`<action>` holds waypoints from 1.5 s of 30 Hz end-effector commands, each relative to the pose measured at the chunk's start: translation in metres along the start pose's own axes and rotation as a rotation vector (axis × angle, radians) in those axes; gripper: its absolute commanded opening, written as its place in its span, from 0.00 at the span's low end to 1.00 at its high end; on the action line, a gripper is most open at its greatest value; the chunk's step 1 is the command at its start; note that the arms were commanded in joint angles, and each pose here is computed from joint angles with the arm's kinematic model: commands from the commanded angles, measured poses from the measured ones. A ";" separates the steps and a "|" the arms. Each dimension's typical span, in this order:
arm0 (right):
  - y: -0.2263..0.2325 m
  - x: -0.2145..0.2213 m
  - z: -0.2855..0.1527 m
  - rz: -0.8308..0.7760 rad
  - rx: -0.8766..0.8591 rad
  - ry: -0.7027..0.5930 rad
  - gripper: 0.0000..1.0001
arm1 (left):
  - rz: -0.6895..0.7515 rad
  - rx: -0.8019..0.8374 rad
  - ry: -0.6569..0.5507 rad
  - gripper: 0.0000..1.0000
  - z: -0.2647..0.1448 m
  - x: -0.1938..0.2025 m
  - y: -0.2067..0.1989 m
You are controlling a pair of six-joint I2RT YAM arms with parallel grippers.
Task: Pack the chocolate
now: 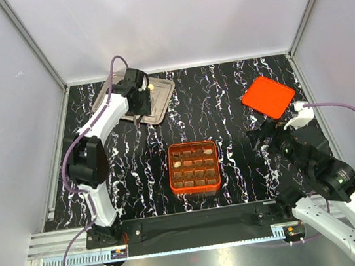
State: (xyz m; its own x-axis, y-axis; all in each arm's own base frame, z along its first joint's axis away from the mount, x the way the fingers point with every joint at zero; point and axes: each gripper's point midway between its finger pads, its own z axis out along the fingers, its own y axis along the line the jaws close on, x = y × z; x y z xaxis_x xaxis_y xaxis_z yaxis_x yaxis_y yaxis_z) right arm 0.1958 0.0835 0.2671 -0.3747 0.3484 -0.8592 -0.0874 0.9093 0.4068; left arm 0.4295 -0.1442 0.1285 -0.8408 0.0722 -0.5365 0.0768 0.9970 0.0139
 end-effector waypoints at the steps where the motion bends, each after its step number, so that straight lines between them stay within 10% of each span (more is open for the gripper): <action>1: 0.009 -0.012 0.003 0.008 -0.026 -0.039 1.00 | 0.004 0.029 -0.029 0.54 0.013 -0.010 -0.004; 15: 0.009 -0.012 0.007 0.004 -0.021 -0.043 1.00 | 0.006 0.040 0.011 0.45 0.024 -0.003 -0.001; 32: 0.008 -0.016 0.003 0.022 -0.014 -0.051 1.00 | -0.001 0.066 -0.105 0.40 -0.072 -0.029 0.005; 45: 0.007 -0.016 0.004 0.019 -0.010 -0.053 1.00 | 0.001 0.083 -0.068 0.47 -0.024 -0.019 -0.005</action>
State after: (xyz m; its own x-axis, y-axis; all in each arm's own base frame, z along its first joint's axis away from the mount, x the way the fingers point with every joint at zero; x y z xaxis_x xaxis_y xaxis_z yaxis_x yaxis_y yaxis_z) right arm 0.2001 0.0860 0.2688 -0.3706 0.3585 -0.8568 -0.0846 0.9056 0.4156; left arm 0.4182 -0.1385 0.1643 -0.8248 0.0686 -0.5613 0.0983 0.9949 -0.0227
